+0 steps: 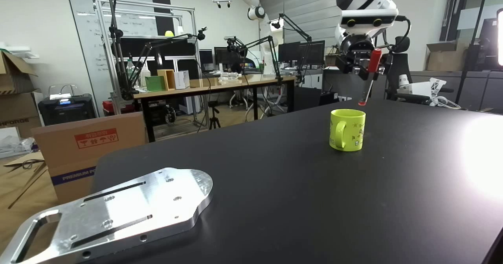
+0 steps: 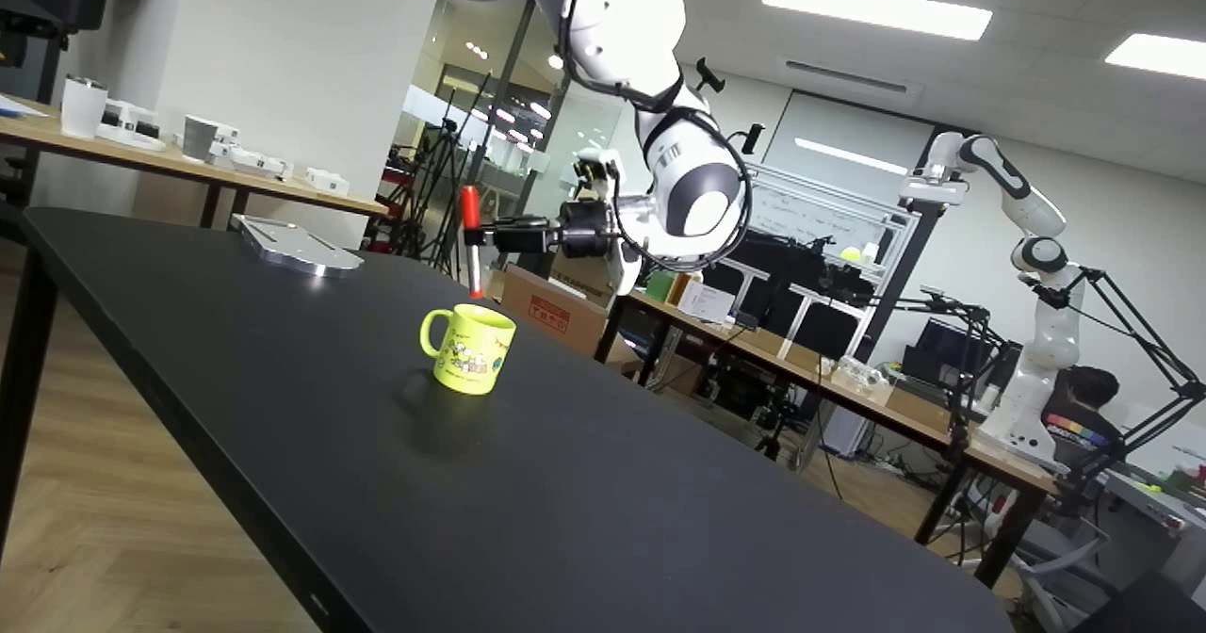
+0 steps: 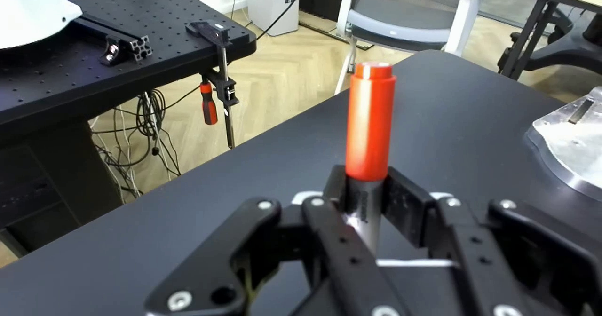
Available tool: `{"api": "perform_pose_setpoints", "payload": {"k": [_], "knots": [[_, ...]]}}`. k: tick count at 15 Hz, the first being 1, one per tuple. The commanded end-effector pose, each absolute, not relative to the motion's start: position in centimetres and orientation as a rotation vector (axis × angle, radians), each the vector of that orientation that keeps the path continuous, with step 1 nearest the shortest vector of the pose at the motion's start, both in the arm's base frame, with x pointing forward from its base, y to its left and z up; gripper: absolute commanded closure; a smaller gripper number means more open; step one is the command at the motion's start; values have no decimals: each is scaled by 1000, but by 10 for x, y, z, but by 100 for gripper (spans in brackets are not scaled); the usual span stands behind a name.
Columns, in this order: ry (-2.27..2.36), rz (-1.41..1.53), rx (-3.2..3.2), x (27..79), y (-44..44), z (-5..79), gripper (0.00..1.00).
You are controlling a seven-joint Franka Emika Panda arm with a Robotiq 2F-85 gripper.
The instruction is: Put the marker in the cup
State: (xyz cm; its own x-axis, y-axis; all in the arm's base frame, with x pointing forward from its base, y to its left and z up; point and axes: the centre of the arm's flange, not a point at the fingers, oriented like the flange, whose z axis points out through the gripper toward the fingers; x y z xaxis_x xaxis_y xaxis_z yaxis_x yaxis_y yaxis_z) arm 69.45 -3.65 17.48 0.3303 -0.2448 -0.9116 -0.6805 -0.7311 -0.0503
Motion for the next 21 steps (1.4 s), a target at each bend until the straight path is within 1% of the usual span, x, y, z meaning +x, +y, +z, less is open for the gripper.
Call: {"api": "perform_pose_setpoints", "payload": {"k": [1,9,15,21], "knots": [[800,1291,-2199,746,-38,169,94],[815,1199,-2185,762,-42,156,94],[887,1211,-2146,773,-53,130,94],[944,1231,-2100,774,-70,112,94]]}}
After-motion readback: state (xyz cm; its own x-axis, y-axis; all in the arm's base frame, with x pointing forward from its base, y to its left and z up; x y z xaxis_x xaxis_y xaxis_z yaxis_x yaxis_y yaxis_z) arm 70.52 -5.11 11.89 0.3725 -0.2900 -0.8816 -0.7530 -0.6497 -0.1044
